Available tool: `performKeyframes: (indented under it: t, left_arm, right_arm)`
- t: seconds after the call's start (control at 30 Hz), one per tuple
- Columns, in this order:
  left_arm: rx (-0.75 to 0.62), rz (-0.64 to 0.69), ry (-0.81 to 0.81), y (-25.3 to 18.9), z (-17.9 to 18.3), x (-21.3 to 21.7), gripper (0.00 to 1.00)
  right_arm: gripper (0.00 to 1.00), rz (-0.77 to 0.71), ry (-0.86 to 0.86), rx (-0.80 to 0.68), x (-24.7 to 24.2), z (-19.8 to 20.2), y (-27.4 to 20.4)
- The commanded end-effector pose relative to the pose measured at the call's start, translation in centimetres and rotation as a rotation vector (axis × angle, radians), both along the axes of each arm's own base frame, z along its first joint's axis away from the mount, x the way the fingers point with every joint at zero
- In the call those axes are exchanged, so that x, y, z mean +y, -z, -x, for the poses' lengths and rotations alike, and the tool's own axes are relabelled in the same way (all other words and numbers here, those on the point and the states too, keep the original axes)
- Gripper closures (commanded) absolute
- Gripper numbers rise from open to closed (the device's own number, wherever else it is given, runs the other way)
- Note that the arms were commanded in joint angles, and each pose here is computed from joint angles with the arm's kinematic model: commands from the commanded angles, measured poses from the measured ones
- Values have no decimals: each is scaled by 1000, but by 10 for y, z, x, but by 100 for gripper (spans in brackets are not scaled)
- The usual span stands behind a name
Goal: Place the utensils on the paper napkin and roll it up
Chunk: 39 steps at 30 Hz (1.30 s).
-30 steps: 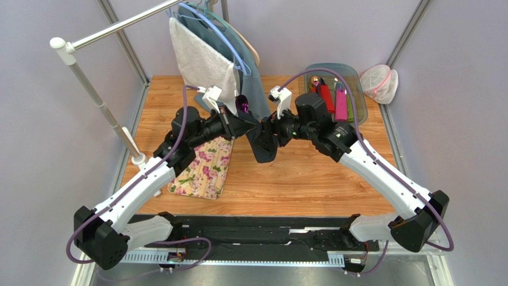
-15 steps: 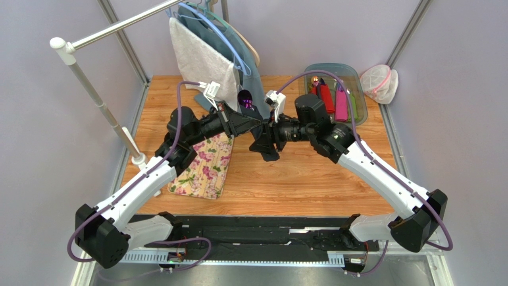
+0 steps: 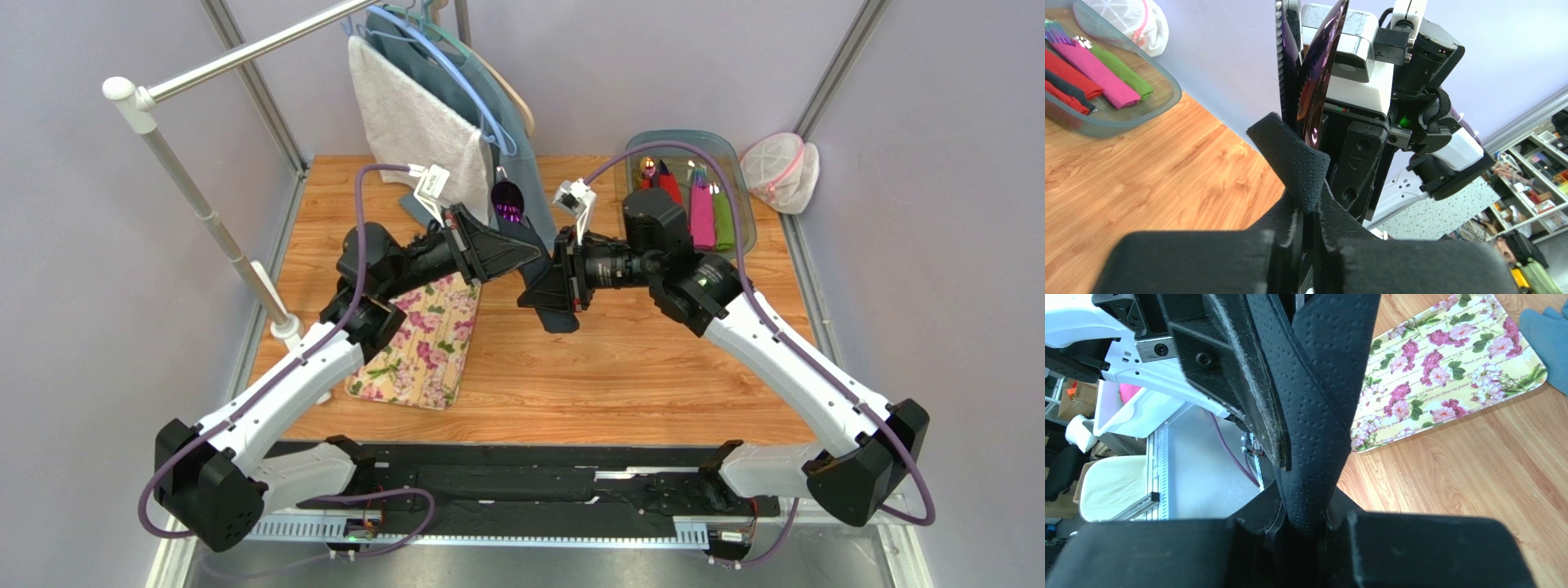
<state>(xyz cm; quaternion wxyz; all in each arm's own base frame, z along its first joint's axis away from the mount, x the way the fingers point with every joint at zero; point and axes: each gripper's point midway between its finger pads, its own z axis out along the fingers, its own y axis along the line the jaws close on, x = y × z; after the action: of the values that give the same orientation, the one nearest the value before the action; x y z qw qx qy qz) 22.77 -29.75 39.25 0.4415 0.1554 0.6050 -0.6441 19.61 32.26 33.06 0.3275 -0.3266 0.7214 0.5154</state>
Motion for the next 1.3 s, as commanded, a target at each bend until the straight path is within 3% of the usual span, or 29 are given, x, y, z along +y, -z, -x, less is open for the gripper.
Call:
performKeyframes:
  t: [0.0,0.07,0.17,0.5,0.7,0.8,0.97,1.07,1.1,1.13,1.27]
  left_arm:
    - [-86,23,-5,-20,5,5,67]
    - [-56,1,-3,-11,5,5,50]
    - [-23,-25,-4,1,7,6,42]
    - [-10,25,103,-3,24,-7,39]
    - [-5,60,161,-7,33,-12,46]
    - [7,71,166,-8,33,-13,57]
    - [19,84,194,-11,38,-17,64]
    - [22,82,206,-10,41,-19,75]
    - [24,82,207,-9,41,-19,91]
    - [29,79,205,-9,41,-20,100]
    - [22,85,196,-13,40,-19,100]
  right_arm:
    - [100,-81,25,-90,-6,0,-36]
    - [100,-93,33,-123,-8,-1,-44]
    - [100,-117,42,-156,-10,0,-57]
    - [100,-177,-24,-171,-7,12,-72]
    - [100,-217,-78,-185,-5,21,-80]
    - [100,-240,-93,-195,-5,23,-85]
    - [100,-264,-98,-202,-3,23,-93]
    - [100,-273,-98,-210,-3,23,-98]
    - [100,-275,-97,-217,-3,23,-99]
    - [100,-277,-97,-221,-3,23,-101]
    - [100,-280,-91,-234,-4,22,-104]
